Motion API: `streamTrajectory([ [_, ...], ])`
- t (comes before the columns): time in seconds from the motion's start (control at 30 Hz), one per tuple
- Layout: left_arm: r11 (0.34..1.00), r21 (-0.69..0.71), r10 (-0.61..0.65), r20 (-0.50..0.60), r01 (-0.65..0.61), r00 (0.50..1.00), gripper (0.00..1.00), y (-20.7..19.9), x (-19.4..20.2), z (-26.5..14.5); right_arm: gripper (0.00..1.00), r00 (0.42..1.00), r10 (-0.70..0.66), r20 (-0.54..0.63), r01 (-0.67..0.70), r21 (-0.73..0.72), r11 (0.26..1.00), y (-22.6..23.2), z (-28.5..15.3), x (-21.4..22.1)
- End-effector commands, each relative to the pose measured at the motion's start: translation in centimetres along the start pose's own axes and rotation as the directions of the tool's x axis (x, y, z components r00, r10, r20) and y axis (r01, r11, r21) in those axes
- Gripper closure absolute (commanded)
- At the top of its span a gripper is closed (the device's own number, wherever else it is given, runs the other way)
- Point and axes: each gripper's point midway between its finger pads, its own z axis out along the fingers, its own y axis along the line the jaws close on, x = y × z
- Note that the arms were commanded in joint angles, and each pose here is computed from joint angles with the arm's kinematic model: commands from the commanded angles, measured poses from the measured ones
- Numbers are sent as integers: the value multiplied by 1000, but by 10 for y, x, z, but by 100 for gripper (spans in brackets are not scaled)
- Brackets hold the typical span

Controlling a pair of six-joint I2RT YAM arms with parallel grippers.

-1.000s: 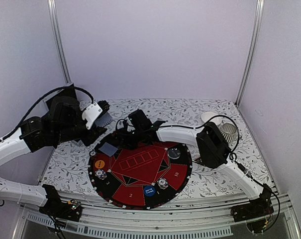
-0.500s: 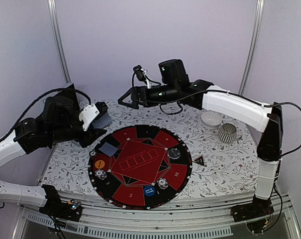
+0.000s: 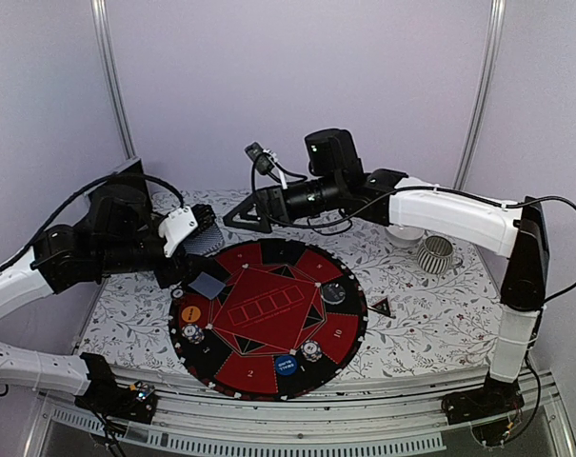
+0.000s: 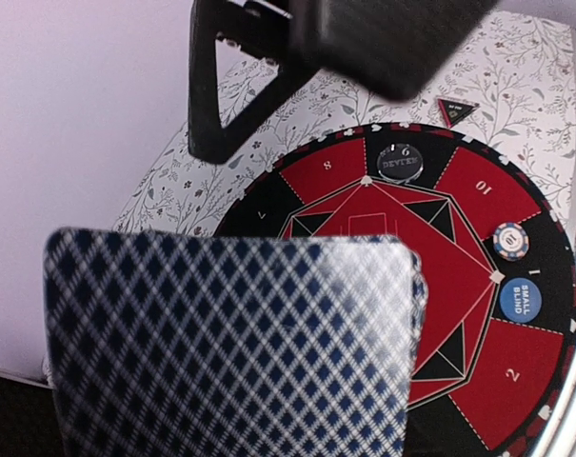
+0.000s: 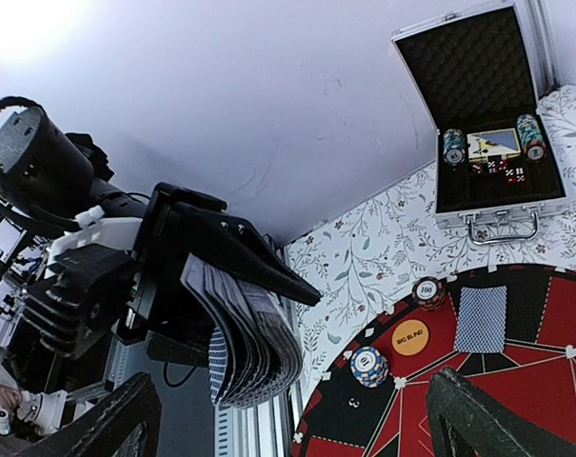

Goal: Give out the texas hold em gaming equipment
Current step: Pick up the poker card from the face-down deck piles.

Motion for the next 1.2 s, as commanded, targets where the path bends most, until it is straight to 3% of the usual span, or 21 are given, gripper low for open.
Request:
streamTrajectory([
  [0.0,1000,23,14,11,-14,1000,54,-6,-3,4,1,1000,-26,-13,24,-88,996,18,20,1],
  [0.33,999,35,22,4,-22,1000,54,-10,-4,11,1,998,25,-51,-29,-79,996,-5,53,14],
  [0.57,999,27,23,17,-23,1000,54,-8,-5,8,0,998,45,-37,-40,134,990,-40,46,16],
  [0.7,1000,17,23,13,-23,1000,55,-7,-3,8,0,999,31,-42,-22,181,983,-43,34,17],
  [1.17,1000,3,18,3,-18,1000,55,-6,1,10,10,999,-7,-51,13,115,993,-16,25,8],
])
